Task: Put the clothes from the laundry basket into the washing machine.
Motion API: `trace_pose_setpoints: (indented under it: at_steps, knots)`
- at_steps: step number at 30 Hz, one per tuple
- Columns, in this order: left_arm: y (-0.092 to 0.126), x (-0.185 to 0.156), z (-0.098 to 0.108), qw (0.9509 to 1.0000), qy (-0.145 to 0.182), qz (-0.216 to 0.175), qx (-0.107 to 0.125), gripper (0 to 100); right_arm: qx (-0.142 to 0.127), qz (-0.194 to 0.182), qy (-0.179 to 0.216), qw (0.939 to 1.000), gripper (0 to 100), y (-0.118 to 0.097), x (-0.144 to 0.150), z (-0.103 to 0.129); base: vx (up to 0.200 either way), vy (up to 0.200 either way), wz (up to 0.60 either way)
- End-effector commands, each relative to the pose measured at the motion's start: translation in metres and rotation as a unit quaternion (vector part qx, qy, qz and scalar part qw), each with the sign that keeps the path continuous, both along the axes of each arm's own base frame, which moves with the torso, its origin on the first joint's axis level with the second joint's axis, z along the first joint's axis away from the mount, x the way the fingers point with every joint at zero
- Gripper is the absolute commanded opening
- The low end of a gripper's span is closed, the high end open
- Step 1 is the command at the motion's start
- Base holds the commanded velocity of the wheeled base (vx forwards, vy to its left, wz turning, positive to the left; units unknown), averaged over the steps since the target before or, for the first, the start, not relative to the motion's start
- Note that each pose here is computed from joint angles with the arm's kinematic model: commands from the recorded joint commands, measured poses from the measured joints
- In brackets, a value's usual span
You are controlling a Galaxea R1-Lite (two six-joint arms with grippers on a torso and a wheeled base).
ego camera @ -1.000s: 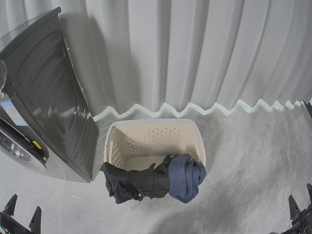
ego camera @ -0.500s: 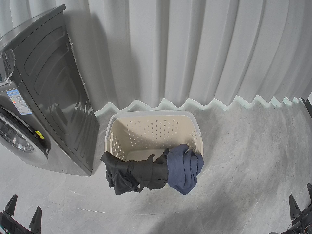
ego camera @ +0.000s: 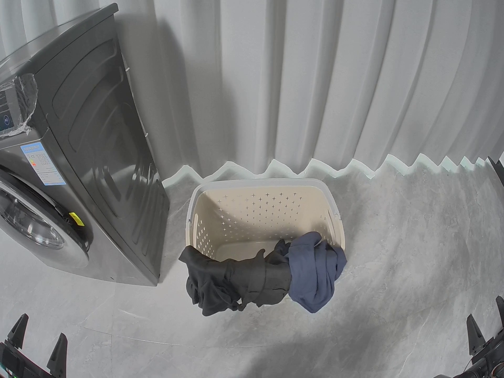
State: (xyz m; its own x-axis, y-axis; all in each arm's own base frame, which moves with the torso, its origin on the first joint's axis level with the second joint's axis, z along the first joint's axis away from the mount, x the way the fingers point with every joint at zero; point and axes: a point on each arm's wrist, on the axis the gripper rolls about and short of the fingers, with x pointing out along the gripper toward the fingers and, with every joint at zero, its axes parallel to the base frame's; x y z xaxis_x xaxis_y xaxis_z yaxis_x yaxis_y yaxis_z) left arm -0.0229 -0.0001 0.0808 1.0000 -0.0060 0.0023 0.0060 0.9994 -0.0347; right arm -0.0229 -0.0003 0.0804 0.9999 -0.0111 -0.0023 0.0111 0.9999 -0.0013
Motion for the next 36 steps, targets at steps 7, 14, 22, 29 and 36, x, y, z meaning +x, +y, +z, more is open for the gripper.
trace_pose_setpoints:
  at_steps: [7, 14, 22, 29, 36]
  knots:
    - [0.0000, 0.0001, -0.0047, 1.0000, 0.000, 0.000, 0.000, 100, 0.000, 0.000, 0.000, 1.0000, 100, 0.0000, 0.0000, -0.0049, 0.000, 0.200, 0.00]
    - [0.0000, 0.0001, -0.0047, 1.0000, 0.000, 0.000, 0.000, 100, 0.000, 0.000, 0.000, 1.0000, 100, 0.0000, 0.0000, -0.0049, 0.000, 0.200, 0.00]
    - [0.0000, 0.0001, -0.0047, 1.0000, 0.000, 0.001, 0.000, 100, 0.000, 0.000, 0.000, 1.0000, 100, 0.0000, 0.0000, -0.0049, 0.000, 0.200, 0.00]
    - [0.0000, 0.0001, -0.0047, 1.0000, 0.000, 0.000, 0.000, 100, 0.000, 0.000, 0.000, 1.0000, 100, 0.0000, 0.0000, -0.0049, 0.000, 0.200, 0.00]
    - [0.0000, 0.0001, -0.0047, 1.0000, 0.000, 0.001, 0.000, 100, 0.000, 0.000, 0.000, 1.0000, 100, 0.0000, 0.0000, -0.0049, 0.000, 0.200, 0.00]
